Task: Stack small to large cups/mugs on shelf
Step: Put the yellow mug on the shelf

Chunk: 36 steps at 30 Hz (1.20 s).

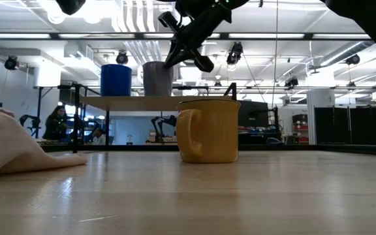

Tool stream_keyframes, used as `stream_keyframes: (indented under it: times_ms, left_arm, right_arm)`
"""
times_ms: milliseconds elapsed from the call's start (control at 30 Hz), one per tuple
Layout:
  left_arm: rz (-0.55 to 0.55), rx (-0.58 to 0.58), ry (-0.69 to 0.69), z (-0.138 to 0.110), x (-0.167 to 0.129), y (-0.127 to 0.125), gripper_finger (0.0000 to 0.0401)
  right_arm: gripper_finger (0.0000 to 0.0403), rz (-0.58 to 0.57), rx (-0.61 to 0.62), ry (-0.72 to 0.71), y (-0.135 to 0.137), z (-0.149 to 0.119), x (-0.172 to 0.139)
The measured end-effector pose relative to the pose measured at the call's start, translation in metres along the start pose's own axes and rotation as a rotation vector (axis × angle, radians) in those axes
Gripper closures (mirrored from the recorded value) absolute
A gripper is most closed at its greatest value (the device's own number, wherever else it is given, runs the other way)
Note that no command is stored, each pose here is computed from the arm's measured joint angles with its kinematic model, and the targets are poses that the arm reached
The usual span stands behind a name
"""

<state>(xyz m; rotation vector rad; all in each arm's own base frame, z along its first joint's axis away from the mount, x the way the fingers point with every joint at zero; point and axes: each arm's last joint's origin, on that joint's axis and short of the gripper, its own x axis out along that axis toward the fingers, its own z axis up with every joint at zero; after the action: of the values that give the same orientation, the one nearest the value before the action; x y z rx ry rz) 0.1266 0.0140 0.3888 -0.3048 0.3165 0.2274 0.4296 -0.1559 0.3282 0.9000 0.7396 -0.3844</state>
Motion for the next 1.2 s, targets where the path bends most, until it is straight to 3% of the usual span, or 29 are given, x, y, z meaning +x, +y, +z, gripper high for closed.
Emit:
stream_keyframes:
  times_ms: [233,400,567,867,1033,1200]
  left_arm:
    - [-0.007,-0.002,0.001,0.0,0.0,0.0,0.0255]
    - [-0.008,-0.001,0.001,0.0,-0.001,0.0,0.0255]
    - [-0.008,0.012,0.0,0.0,-0.001,0.0,0.0255]
    - [-0.005,0.027,0.015,-0.002,-0.001,0.0,0.0255]
    - [0.019,0.041,0.093,-0.01,-0.006,0.004,0.0255]
    - [0.032,0.048,0.136,-0.016,-0.011,0.006,0.0255]
  right_arm:
    - [0.0392,-0.113,-0.005,0.16,-0.004,-0.021,-0.003]
    - [0.0381,-0.323,-0.02,0.304,0.001,-0.055,-0.009]
    - [0.034,-0.509,0.009,0.366,0.018,-0.091,-0.019]
    - [0.0247,-0.547,0.24,0.201,0.069,-0.147,-0.025]
    - [0.0226,-0.688,0.382,0.23,0.061,-0.178,-0.012]
    - [0.0231,-0.561,0.482,0.227,0.052,-0.188,0.005]
